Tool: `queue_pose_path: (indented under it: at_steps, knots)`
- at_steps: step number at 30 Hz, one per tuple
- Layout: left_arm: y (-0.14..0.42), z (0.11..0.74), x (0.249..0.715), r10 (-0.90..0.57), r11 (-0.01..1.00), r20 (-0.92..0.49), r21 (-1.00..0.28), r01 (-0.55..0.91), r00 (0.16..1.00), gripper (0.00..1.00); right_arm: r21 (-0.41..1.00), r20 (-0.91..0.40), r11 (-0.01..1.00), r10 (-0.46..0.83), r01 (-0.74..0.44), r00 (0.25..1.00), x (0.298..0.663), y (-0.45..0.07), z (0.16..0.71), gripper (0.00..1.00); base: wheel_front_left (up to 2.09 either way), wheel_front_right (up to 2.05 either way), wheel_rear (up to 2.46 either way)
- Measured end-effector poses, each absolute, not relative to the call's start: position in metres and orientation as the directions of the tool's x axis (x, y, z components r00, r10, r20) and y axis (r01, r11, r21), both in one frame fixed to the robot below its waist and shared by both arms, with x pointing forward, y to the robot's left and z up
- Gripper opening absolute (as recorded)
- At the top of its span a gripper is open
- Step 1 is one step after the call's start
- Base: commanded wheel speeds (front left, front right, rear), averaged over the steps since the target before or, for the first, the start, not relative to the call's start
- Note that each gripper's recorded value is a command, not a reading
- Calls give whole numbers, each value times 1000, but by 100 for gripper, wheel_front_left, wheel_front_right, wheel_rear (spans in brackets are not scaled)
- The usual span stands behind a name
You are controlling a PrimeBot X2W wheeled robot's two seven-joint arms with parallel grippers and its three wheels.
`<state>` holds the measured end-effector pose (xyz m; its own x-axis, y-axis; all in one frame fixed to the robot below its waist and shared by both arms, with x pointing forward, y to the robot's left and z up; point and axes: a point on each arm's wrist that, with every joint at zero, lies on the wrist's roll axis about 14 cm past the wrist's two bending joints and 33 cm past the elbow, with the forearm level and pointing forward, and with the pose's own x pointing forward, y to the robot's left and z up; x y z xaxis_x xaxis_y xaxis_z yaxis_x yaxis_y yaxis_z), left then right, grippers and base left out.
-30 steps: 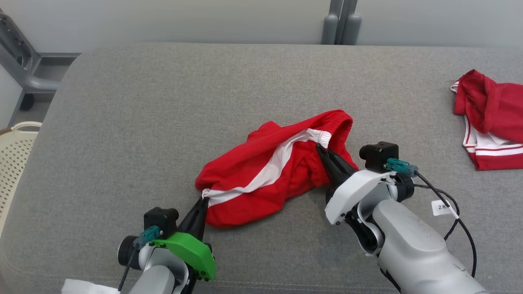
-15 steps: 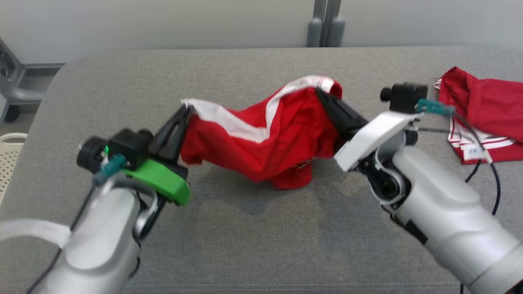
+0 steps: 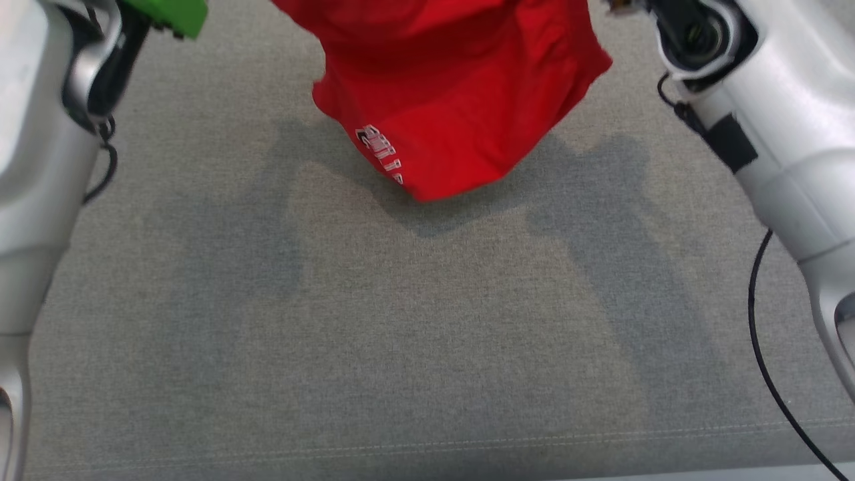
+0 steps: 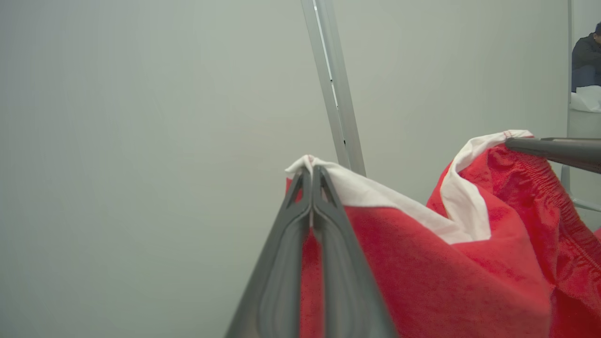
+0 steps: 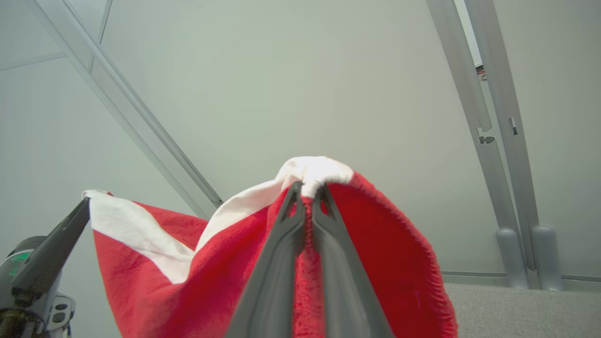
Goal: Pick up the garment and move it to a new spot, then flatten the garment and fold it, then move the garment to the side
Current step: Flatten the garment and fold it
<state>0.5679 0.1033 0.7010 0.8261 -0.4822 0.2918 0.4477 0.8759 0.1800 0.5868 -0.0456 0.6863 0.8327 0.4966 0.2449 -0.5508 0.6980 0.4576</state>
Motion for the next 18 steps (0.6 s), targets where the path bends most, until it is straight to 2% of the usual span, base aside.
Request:
queue_pose_path:
  at_steps: [2,6,13,15,18]
  knots:
    - [93,717,591,-503,863,296,219,455,812,0,468,249,709,467,-528,848,612,-50,697,0,0,0,0]
    - [93,740,621,-489,871,326,234,432,809,0,449,243,741,436,-499,866,637,-57,704,0,0,0,0]
    - [96,762,661,-443,896,347,213,391,827,0,388,269,798,380,-461,885,663,-71,733,0,0,0,0]
    - [92,758,669,-444,895,348,206,395,826,0,330,267,824,386,-461,883,669,-69,734,0,0,0,0]
    - [94,762,679,-421,907,398,183,379,815,0,312,305,835,364,-454,880,679,-74,740,0,0,0,0]
